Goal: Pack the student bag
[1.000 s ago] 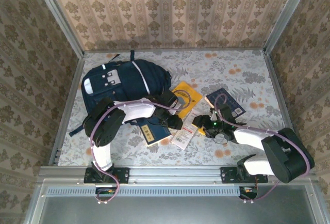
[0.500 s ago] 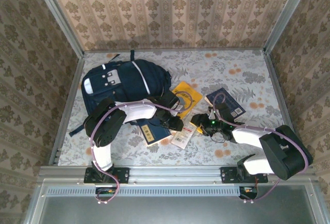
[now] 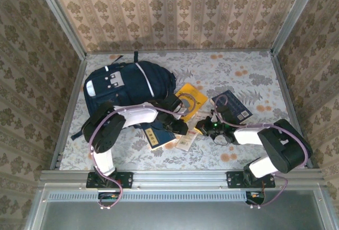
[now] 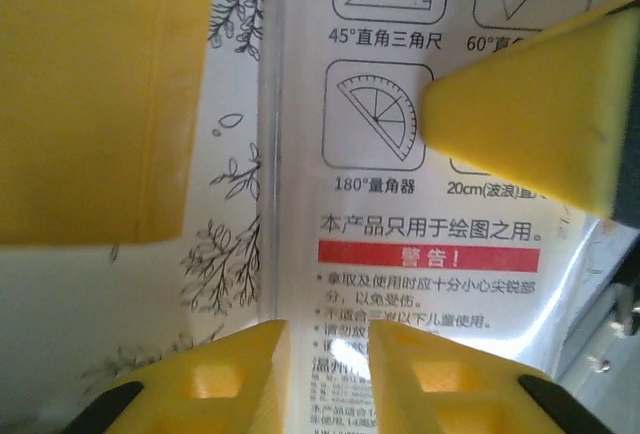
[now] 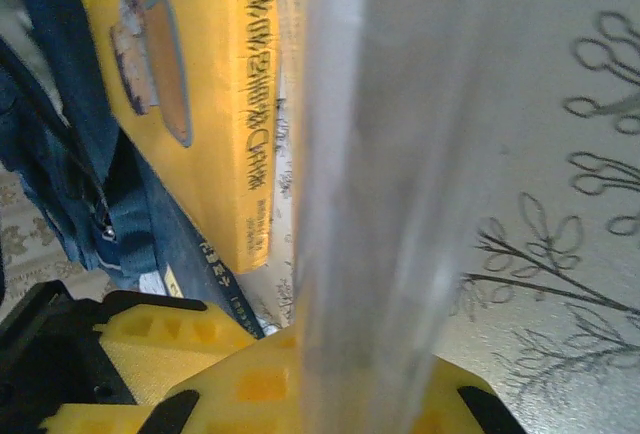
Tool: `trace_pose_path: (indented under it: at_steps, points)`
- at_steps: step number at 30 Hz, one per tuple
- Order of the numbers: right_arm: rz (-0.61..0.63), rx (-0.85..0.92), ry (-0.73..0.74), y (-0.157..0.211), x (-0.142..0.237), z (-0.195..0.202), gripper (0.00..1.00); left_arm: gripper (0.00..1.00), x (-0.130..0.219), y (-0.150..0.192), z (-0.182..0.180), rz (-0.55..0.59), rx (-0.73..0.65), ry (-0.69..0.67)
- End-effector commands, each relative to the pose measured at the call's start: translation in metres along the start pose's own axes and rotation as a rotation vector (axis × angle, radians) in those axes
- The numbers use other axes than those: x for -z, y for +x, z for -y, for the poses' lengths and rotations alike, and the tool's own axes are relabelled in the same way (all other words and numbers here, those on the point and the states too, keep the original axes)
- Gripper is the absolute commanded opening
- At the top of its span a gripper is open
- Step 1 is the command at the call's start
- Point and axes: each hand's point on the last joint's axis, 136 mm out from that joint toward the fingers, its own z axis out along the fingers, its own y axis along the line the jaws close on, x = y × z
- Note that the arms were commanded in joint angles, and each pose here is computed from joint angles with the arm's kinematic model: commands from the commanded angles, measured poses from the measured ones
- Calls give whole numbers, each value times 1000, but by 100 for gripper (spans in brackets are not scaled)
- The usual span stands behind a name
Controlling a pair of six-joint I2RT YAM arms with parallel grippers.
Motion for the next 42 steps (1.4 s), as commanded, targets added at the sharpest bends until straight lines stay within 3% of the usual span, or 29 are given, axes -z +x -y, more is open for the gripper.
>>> trace_pose_path:
  at_steps: [1, 5, 12, 25, 32, 38, 42]
  points:
    - [46, 32, -13, -2, 10, -5, 0, 33, 32, -9, 9, 81, 44, 74]
    - [119, 86, -97, -6, 32, -28, 0, 42, 56, -20, 21, 174, 132, 236]
    - [206, 211, -244, -9, 68, -76, 0, 58, 76, -30, 44, 212, 130, 340]
    - [216, 236, -420, -4, 88, -115, 0, 55, 91, -39, 83, 255, 58, 588]
    - [133, 334, -475, 9, 96, -142, 0, 54, 88, -38, 85, 242, 42, 626]
    - [-64, 448, -494, 32, 93, -151, 0, 50, 108, -38, 99, 269, -24, 672]
    - [-107, 469, -496, 38, 93, -147, 0, 49, 127, -43, 97, 325, -33, 690]
